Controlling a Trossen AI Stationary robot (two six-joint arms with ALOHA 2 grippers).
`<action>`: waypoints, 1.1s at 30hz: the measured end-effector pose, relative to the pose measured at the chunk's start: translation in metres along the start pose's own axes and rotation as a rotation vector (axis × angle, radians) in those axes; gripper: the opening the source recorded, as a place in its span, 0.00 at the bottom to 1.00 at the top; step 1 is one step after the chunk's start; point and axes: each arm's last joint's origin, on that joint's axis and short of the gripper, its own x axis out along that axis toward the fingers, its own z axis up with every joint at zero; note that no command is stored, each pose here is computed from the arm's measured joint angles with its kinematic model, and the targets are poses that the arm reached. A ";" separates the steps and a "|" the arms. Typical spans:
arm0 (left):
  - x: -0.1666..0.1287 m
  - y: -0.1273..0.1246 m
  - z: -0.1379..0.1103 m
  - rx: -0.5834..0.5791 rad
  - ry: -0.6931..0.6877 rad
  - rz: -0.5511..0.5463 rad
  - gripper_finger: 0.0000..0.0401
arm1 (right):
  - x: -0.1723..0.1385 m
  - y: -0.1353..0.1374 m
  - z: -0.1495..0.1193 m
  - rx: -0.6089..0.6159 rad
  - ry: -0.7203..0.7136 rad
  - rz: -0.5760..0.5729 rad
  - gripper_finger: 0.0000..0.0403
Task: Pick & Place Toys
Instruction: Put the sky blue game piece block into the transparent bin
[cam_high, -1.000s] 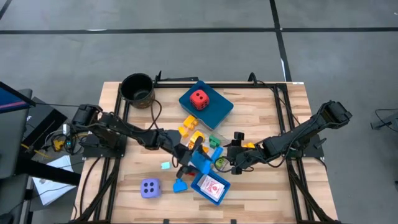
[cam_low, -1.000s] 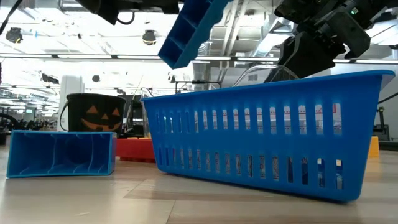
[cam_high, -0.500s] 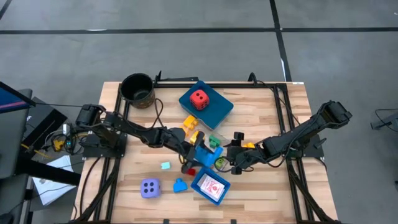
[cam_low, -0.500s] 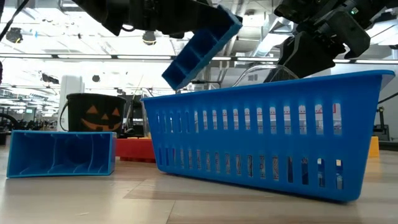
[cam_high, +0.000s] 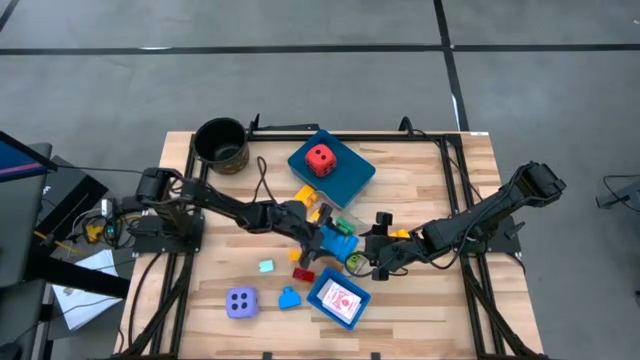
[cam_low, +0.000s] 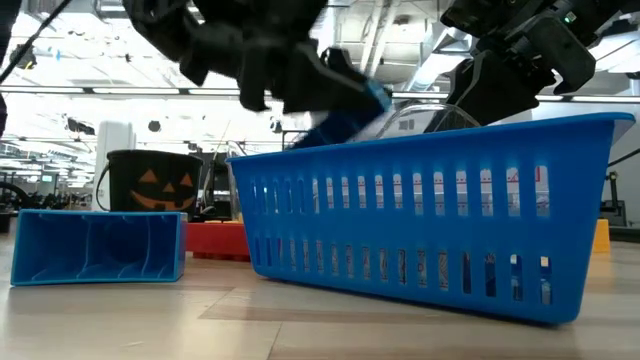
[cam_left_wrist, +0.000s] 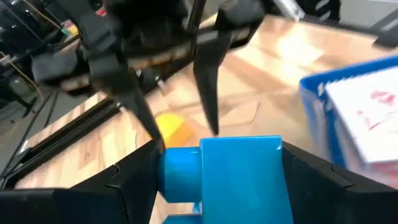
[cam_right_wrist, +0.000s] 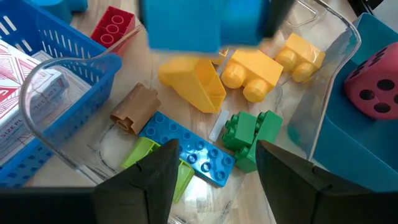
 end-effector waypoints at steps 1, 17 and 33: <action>0.002 0.000 -0.004 0.003 0.013 0.005 0.66 | 0.000 0.000 0.000 0.000 0.000 0.000 0.51; 0.010 -0.005 -0.016 0.037 0.076 0.025 0.66 | 0.000 0.000 0.000 -0.002 0.004 -0.001 0.51; 0.010 -0.005 -0.017 -0.070 0.079 0.028 0.72 | 0.000 0.000 -0.001 -0.003 0.006 -0.002 0.51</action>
